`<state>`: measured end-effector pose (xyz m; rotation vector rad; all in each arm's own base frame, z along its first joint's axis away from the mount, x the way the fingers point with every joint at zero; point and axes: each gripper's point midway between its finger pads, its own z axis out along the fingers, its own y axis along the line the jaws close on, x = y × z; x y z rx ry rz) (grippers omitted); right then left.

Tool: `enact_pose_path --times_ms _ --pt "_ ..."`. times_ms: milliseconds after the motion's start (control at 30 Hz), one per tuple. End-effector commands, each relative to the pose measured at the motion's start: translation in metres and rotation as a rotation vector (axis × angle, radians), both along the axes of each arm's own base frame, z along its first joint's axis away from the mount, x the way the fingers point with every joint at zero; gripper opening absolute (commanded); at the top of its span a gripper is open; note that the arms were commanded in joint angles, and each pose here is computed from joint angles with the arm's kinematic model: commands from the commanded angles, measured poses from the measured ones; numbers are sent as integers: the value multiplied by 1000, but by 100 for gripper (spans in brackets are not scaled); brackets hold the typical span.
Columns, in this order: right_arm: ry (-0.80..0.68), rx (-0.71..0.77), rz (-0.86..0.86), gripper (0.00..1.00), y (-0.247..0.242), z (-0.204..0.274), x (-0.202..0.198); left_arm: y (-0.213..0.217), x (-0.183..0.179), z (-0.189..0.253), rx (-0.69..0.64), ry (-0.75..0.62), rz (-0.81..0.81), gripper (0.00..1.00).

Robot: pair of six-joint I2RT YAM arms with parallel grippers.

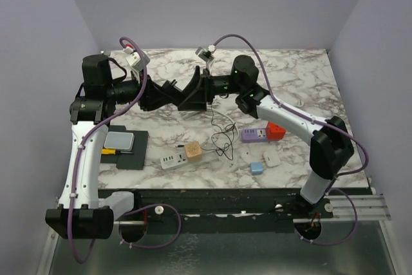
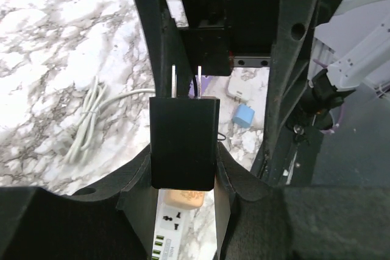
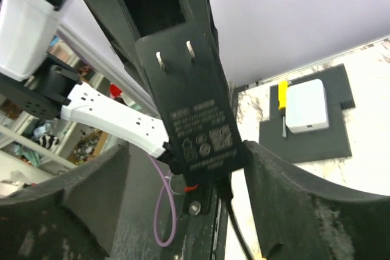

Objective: Insert the plug
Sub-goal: Pick up the plug from the center of the board.

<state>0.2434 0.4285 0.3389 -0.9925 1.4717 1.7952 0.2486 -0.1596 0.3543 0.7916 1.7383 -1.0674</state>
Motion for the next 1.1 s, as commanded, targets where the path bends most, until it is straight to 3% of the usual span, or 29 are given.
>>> enact_pose_path --times_ms 0,100,200,333,467,633,767,1067 --pt "-48 -78 -172 82 -29 8 20 8 6 21 37 -154 63 0" --pt "-31 -120 -340 81 -60 10 48 4 -4 33 14 -179 24 0" --pt "-37 -186 -523 74 -94 0 76 -1 -14 38 -10 -179 -20 0" --pt "-50 -382 -555 75 -114 -51 72 -1 -21 48 -17 -206 -28 0" --pt "43 -558 -613 77 -136 -115 64 -2 -23 64 -28 -242 -27 0" --pt "125 -782 -835 62 -171 -182 89 -6 -31 104 -80 -295 -44 0" --pt "152 -805 -781 59 -161 -202 89 -5 -43 148 -102 -415 -18 0" --pt "208 -716 -596 66 -134 -196 54 13 -44 216 -161 -639 213 0"
